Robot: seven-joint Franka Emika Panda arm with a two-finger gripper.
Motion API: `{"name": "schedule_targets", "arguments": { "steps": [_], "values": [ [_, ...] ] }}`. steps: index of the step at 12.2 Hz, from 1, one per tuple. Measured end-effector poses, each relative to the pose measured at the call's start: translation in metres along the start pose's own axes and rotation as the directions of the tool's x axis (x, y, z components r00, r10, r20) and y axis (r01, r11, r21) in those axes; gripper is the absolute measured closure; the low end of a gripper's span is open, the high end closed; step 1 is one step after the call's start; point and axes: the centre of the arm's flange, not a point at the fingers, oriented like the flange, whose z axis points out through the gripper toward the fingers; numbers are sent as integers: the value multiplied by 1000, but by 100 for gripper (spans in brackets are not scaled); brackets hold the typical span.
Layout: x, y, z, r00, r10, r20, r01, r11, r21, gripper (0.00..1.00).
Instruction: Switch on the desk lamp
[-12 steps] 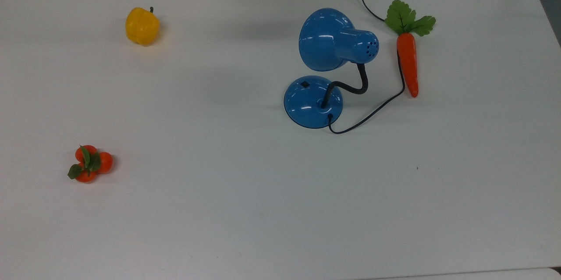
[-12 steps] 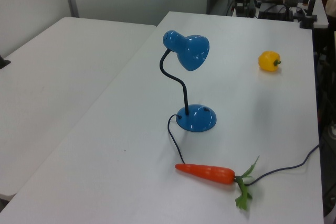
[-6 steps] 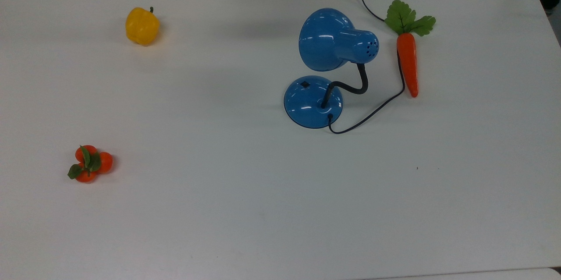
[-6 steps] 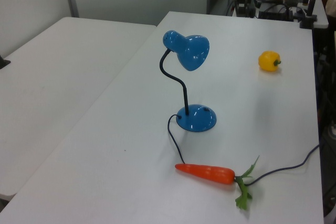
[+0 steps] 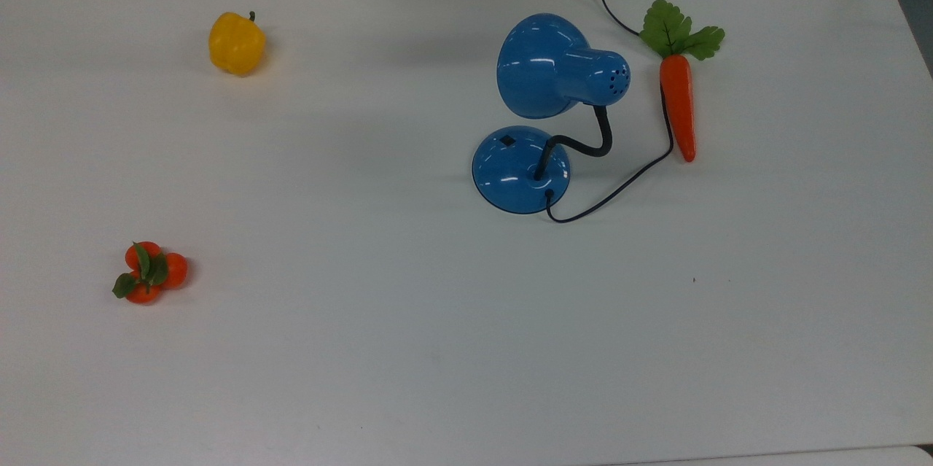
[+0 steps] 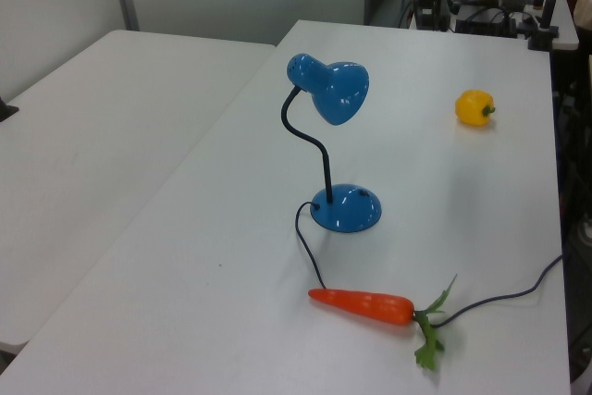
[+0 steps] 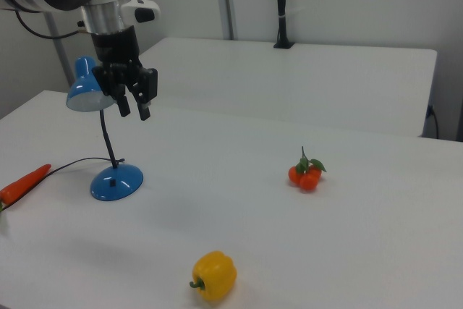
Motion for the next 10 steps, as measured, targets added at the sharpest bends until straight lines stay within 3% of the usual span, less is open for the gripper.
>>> {"name": "schedule_targets", "arguments": {
  "steps": [4,10],
  "values": [
    [0,1,0,1000,1,0,-1,1000,0,98],
    [4,-4,27,996,-84,24,84,996,6,99]
  ]
}}
